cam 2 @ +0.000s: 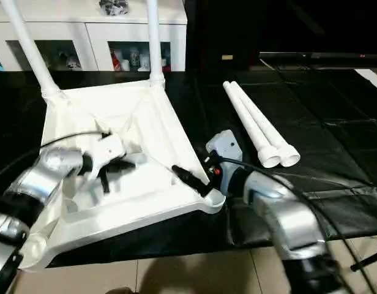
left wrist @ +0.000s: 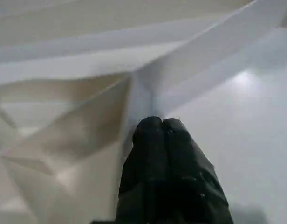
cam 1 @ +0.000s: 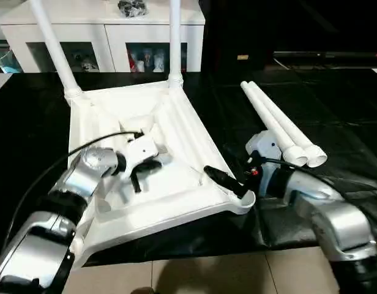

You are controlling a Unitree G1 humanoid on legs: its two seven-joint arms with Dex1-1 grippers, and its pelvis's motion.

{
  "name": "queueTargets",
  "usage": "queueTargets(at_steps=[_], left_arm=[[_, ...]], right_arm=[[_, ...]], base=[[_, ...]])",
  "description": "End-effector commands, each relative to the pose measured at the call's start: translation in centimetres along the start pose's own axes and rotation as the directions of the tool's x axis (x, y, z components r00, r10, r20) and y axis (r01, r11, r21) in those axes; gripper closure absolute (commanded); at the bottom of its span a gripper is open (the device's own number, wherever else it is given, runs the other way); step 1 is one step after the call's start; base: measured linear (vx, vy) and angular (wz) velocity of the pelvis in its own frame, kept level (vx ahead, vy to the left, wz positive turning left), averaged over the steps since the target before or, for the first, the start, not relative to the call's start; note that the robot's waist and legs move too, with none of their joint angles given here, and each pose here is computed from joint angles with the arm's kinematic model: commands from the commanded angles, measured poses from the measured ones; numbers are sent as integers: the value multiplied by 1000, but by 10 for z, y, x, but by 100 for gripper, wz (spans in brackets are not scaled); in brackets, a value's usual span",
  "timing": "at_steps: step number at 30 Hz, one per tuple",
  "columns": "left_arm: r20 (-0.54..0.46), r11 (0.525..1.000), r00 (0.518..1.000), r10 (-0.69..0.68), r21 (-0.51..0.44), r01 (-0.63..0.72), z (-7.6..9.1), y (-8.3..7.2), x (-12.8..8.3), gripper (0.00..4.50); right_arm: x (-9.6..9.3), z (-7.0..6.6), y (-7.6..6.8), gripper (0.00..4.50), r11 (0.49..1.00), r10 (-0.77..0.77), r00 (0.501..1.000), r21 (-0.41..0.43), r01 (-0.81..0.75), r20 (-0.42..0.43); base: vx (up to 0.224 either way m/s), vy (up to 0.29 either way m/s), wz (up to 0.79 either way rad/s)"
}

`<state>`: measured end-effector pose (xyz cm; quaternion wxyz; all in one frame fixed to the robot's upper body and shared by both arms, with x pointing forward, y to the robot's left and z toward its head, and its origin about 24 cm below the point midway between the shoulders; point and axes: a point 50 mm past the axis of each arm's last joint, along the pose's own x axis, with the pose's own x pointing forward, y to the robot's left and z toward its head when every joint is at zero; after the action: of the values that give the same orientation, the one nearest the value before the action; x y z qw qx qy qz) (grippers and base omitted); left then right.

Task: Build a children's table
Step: Rotate table base

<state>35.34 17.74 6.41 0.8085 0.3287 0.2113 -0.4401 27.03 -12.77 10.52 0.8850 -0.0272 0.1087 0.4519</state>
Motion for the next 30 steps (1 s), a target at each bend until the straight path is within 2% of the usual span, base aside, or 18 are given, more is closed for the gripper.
queueTargets(at_steps=[1,4,7,9,11,17,18,19,20,21,22,23,25,26,27,30], left_arm=[[-25,999,999,45,29,-44,1,5,1,445],[-41,993,992,117,31,-116,2,14,2,445],[-74,990,989,126,66,-121,-4,15,1,445],[-76,985,983,164,57,-160,-6,17,0,445],[-59,972,970,234,44,-232,-6,23,-2,445],[-39,967,967,251,53,-249,-7,26,-7,445],[-30,963,964,265,47,-264,-8,28,-9,445],[23,961,960,278,4,-278,-5,31,-12,445],[130,952,944,303,-91,-293,4,36,-18,445],[192,944,928,321,-148,-296,9,38,-21,445],[192,944,928,321,-148,-296,9,38,-21,445],[260,929,899,351,-220,-299,15,40,-26,445],[316,901,859,402,-303,-310,20,41,-32,445],[357,862,808,469,-387,-329,24,40,-38,445],[370,841,784,499,-424,-336,25,37,-40,445],[380,779,721,580,-515,-356,27,27,-47,445]], right_arm=[[-4,3,3,0,1000,28,1000,14,-28,-6],[-8,4,8,0,998,47,998,40,-45,-43],[-9,4,10,0,997,52,997,61,-49,-57],[-9,4,10,0,997,48,997,62,-45,-60],[-8,5,11,0,998,42,998,56,-40,-51],[-7,12,10,0,999,14,1000,43,-14,-7],[-7,16,10,0,998,14,1000,53,-16,25],[-7,18,9,0,999,4,999,54,-6,43],[-7,21,6,0,999,-27,996,37,24,79],[-7,23,4,0,998,-51,993,28,49,106],[-7,23,4,0,998,-51,993,28,49,106],[-7,25,-1,0,994,-112,983,10,112,145],[-8,26,-7,0,975,-221,960,0,224,172],[-8,24,-11,0,951,-301,936,-10,308,182],[-9,21,-11,0,944,-325,930,-5,331,174],[-11,14,-10,0,927,-374,912,106,360,167]], base=[[0,0,0],[0,0,0],[0,0,0],[0,0,0],[0,0,0],[0,0,0],[0,0,0],[0,0,0],[0,0,0],[0,0,0],[0,0,0],[0,0,0],[0,0,0],[0,0,0],[0,0,0],[0,0,0]])
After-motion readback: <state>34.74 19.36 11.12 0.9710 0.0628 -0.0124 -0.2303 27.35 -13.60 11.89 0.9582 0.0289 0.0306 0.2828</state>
